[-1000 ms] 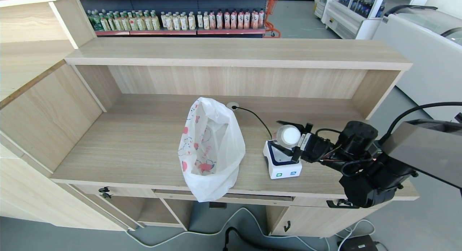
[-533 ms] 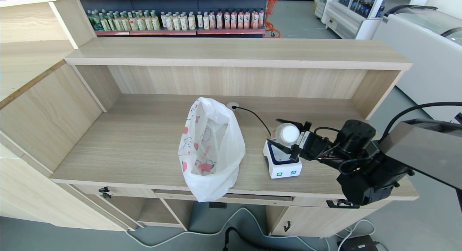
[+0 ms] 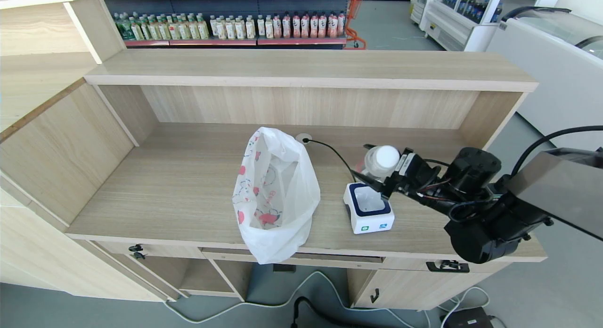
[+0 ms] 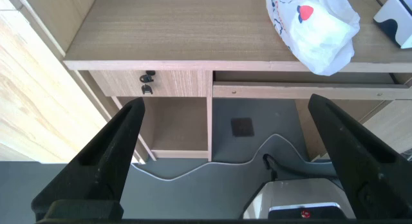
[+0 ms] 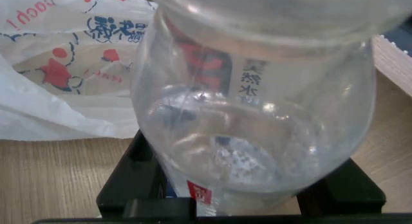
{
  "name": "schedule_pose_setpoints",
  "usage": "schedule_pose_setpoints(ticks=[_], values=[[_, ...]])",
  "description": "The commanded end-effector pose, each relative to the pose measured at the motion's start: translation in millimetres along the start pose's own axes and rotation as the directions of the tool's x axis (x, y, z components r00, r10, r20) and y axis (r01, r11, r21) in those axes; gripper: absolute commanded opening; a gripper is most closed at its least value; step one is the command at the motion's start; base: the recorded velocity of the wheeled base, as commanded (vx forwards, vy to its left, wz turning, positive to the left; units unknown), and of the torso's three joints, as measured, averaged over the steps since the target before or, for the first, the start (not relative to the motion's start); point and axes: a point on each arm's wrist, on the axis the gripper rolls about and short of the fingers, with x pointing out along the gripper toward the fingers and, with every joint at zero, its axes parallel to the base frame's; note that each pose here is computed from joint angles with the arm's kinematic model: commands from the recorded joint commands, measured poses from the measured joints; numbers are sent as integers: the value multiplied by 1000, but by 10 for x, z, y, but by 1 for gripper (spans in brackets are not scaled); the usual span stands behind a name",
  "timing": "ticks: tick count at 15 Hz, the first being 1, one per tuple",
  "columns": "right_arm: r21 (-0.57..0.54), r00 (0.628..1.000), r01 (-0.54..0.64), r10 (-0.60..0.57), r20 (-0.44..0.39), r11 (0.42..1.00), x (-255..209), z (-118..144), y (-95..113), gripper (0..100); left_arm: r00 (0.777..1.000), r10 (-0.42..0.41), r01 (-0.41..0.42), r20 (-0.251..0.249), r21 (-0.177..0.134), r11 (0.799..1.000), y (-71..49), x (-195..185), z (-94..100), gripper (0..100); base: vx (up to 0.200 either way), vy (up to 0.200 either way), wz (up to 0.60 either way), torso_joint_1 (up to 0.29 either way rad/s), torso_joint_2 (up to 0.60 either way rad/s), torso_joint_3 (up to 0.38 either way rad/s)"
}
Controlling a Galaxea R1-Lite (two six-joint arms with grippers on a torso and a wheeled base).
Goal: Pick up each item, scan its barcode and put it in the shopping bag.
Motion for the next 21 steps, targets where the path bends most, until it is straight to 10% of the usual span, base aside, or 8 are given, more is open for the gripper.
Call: schedule_pose_setpoints(ticks=[1, 8, 21], values=[[0, 992, 121, -121, 22, 993, -61, 339, -309, 0, 1000, 0, 0, 0, 0, 1000, 0, 0, 0, 100, 0, 0, 0, 0, 0, 0], [65, 965, 262, -259, -52, 963, -253, 351, -546, 0, 1000, 0, 0, 0, 3, 1000, 0, 0, 0, 100, 0, 0, 0, 0, 0, 0], [218, 976, 208, -217, 18, 954, -105, 626, -424, 0, 1000, 0, 0, 0, 8, 1000, 0, 0, 0, 100, 0, 200, 0, 0, 3, 0]])
